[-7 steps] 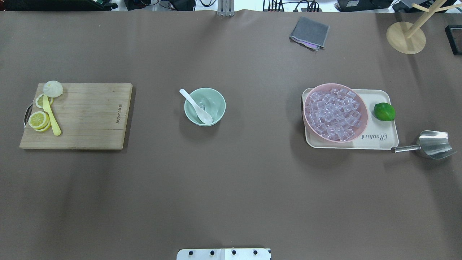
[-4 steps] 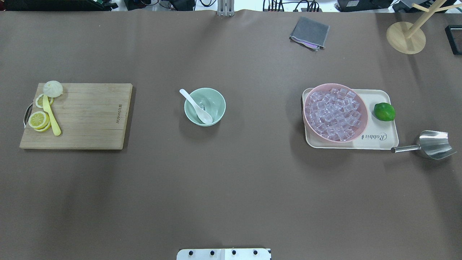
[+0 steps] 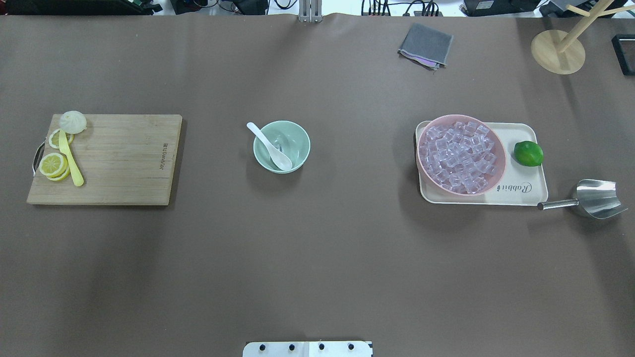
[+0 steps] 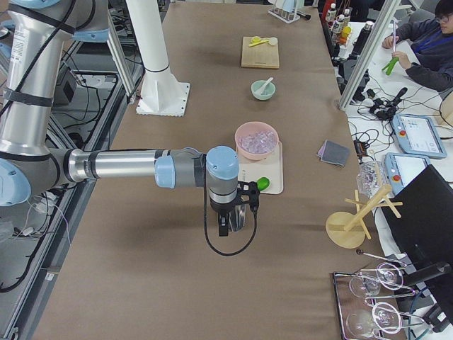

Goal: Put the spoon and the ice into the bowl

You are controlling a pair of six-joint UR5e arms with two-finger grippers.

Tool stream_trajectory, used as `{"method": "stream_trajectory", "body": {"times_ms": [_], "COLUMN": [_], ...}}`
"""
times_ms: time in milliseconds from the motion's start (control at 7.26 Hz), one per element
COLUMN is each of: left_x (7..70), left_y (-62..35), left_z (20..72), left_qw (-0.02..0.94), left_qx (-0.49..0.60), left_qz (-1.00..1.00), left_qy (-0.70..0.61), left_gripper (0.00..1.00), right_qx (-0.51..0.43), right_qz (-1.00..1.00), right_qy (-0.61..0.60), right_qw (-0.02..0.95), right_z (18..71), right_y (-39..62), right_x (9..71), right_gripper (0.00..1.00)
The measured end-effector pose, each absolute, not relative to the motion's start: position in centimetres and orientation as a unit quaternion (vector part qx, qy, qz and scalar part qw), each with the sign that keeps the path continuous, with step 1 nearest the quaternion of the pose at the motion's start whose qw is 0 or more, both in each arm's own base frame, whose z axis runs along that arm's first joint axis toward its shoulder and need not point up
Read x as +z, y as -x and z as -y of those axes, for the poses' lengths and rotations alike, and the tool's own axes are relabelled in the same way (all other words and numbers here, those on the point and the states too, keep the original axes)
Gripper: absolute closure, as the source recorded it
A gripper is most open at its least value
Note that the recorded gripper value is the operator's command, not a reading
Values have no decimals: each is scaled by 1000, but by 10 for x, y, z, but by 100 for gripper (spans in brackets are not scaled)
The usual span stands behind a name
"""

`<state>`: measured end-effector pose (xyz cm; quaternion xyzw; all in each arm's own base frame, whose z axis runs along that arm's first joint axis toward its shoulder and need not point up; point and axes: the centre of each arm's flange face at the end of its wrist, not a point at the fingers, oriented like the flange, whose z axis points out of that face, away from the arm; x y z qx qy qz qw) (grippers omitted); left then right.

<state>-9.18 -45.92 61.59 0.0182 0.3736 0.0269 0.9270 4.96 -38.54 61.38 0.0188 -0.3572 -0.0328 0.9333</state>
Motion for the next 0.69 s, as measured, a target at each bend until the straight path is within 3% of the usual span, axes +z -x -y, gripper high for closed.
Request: {"method": "stream_trajectory", "body": {"times_ms": [688], "left_x": [618], "left_y": [92], "left_z": [455], "left_qw": [927], "left_qx": [26], "left_qz": [-374], "left_qy": [-17], "left_gripper": [2], "right_qx": [-26], "right_qz": [359], "right_qy": [-3], "right_qw": [933], "right_z": [382], "right_y": [-49], "right_x": [629], "right_gripper": [0]}}
